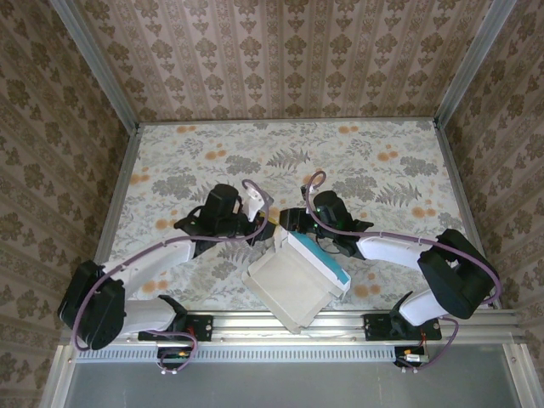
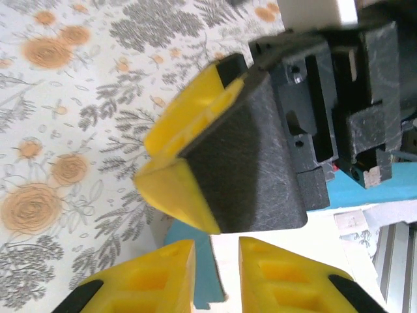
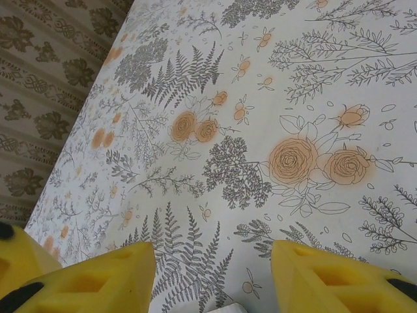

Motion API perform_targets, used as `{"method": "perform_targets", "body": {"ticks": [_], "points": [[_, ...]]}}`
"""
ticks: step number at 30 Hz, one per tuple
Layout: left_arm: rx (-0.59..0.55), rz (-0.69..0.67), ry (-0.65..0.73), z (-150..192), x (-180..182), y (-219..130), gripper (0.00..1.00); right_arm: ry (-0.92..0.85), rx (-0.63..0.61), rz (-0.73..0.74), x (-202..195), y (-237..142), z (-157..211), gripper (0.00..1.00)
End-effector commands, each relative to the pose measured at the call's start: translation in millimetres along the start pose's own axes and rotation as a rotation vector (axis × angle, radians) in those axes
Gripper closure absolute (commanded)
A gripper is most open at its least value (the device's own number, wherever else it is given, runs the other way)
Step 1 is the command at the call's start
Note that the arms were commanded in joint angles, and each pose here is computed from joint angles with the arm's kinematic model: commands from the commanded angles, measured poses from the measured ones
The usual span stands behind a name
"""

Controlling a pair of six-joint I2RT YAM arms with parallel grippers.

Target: Fold the paper box

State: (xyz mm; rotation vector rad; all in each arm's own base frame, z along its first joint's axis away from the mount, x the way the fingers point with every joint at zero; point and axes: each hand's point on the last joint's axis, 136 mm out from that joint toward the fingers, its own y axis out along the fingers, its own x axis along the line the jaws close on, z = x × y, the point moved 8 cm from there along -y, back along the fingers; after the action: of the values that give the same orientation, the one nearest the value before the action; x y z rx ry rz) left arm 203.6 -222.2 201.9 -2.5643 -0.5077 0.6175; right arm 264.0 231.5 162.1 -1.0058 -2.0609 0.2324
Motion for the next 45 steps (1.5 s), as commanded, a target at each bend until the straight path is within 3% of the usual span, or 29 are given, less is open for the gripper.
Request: {"method": "perform_targets", "body": {"ticks": [1, 8, 14, 25, 34, 45], "points": [[0.007, 0.001, -0.056, 9.5, 6.3, -8.8, 0.77, -0.026, 0.056, 0.072, -10.1, -2.1, 13.6, 0.49], [0.015, -0.041, -0.097, 35.4, 19.6, -2.3, 0.80, -0.033, 0.060, 0.072, -7.6, -2.1, 11.2, 0.50], [0.023, 0.022, -0.065, 47.5, 18.1, 16.2, 0.75, -0.033, 0.066, 0.069, -6.5, -1.2, 10.6, 0.50], [0.022, 0.069, 0.047, 46.2, 5.4, 42.9, 0.69, -0.021, 0.070, 0.055, -4.6, -1.0, 9.8, 0.50], [-0.004, 0.005, 0.080, 43.4, 9.8, 58.2, 0.66, -0.010, 0.075, 0.033, -1.8, -1.4, 9.7, 0.51], [-0.055, -0.057, 0.084, 32.9, 19.0, 69.9, 0.76, 0.006, 0.094, -0.003, 3.9, -0.8, 8.3, 0.51]]}}
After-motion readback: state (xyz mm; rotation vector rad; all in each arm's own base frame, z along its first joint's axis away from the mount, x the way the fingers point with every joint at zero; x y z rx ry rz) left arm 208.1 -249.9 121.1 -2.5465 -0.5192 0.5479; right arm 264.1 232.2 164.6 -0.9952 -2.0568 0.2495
